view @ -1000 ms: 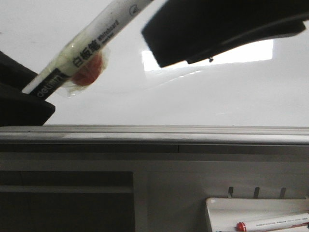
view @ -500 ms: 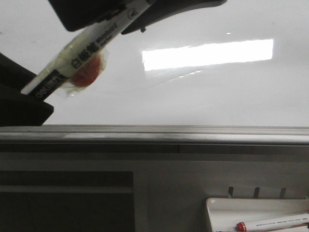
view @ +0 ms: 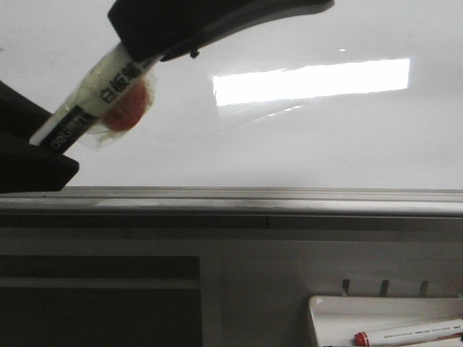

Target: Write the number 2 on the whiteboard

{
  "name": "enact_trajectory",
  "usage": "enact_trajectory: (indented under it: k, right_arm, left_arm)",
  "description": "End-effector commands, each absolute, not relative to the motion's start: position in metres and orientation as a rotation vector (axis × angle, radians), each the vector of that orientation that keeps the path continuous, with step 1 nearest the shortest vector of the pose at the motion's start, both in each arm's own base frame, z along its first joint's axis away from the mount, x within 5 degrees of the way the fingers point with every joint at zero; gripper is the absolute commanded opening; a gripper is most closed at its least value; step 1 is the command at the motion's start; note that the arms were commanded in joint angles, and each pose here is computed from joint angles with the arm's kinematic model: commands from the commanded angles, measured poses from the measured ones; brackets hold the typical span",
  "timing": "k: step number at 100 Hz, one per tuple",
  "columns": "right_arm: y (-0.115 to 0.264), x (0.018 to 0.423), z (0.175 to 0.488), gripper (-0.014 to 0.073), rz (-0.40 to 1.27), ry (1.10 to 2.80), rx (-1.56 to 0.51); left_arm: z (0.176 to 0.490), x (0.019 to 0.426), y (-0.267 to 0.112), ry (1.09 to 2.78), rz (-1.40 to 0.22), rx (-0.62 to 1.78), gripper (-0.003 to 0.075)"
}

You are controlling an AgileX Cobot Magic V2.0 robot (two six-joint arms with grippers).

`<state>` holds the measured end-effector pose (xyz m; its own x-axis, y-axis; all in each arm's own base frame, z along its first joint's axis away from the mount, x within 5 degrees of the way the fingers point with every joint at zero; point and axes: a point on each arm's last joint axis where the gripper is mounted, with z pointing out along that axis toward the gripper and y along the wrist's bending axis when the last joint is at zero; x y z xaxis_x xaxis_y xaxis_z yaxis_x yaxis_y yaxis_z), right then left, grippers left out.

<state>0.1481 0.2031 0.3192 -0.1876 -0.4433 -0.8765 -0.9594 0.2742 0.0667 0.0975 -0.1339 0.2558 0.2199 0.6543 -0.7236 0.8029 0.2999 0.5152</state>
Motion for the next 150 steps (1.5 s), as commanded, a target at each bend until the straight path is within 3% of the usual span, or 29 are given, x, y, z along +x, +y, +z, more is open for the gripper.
enact_trajectory:
  k: [1,11,26,45,64,70,89,150]
  right_arm:
    - [0.204,0.148,0.335,-0.0071,0.871,1.723,-1.236]
    - [0.204,0.148,0.335,-0.0071,0.871,1.723,-1.237]
    - [0.204,0.146,0.335,-0.0071,0.888,1.725,-1.254]
    - [0.202,0.161,0.340,-0.0071,0.762,1.702,-1.099]
    - [0.195,0.179,0.349,-0.0054,0.609,1.658,-0.911]
    - [0.196,0.177,0.348,-0.0049,0.593,1.642,-0.932]
    - [0.203,0.170,0.345,-0.0050,0.564,1.609,-0.951]
    - [0.204,0.167,0.343,-0.0050,0.592,1.615,-0.984]
  left_arm:
    - [0.280,0.096,-0.137,1.394,-0.216,1.347,0.0342]
    - [0.293,0.093,-0.124,1.435,-0.169,1.310,0.0508]
    - [0.320,0.081,-0.089,1.537,-0.133,1.201,0.0501]
    - [0.353,0.055,-0.043,1.401,-0.185,0.978,0.0395]
    - [0.364,0.047,-0.007,1.375,-0.207,0.674,0.0050]
    - [0.365,0.048,-0.002,1.378,-0.208,0.613,-0.0018]
    - [0.364,0.053,0.006,1.421,-0.171,0.476,-0.0020]
    - [0.364,0.053,0.005,1.411,-0.179,0.481,-0.0020]
